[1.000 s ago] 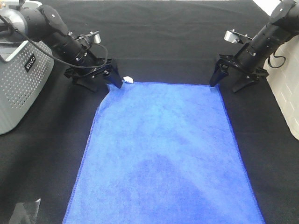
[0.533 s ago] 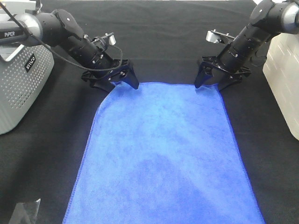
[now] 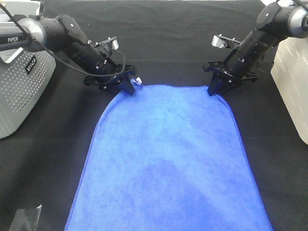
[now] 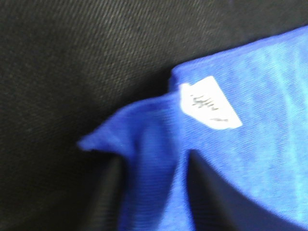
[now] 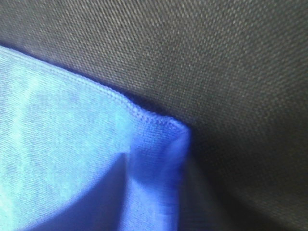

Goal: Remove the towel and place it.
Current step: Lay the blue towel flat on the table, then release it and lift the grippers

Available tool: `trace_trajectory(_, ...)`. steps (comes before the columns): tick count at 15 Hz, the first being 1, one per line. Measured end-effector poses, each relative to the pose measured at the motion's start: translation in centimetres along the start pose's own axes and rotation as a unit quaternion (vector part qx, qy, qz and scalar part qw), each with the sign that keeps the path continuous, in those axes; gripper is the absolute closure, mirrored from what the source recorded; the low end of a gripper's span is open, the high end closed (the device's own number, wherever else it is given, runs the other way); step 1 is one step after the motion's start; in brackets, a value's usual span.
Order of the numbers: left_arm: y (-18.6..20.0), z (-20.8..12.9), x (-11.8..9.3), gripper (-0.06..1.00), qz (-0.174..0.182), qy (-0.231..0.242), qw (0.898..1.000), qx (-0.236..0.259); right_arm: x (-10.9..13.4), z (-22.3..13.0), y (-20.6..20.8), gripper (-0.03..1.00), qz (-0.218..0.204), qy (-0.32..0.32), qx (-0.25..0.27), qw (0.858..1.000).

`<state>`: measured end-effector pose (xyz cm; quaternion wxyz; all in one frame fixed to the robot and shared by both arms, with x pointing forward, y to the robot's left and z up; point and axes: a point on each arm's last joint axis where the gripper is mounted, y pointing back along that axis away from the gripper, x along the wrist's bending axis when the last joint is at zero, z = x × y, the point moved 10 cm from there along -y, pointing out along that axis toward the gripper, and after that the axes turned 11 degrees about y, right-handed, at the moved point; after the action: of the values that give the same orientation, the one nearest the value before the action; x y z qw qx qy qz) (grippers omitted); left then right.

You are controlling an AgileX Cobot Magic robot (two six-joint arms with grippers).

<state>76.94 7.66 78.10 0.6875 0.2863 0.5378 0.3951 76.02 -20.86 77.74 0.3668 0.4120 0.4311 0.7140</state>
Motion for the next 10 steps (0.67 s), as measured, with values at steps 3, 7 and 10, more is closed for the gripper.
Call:
trace_trajectory(3,0.0,-0.1,0.5,0.93,0.011,-0.027,1.000,0.003,-0.1,-0.1,-0.1,0.96,-0.003,0.005,0.003,1.000)
trace_trajectory(7,-0.1,-0.2,0.5,0.94,0.016,-0.049,0.999,0.004,-0.2,-0.1,0.0,0.97,-0.005,0.011,0.003,1.000)
trace_trajectory(10,0.8,0.2,0.9,0.94,0.050,-0.094,0.994,0.002,-0.2,1.5,1.8,0.97,-0.026,0.031,-0.032,0.999)
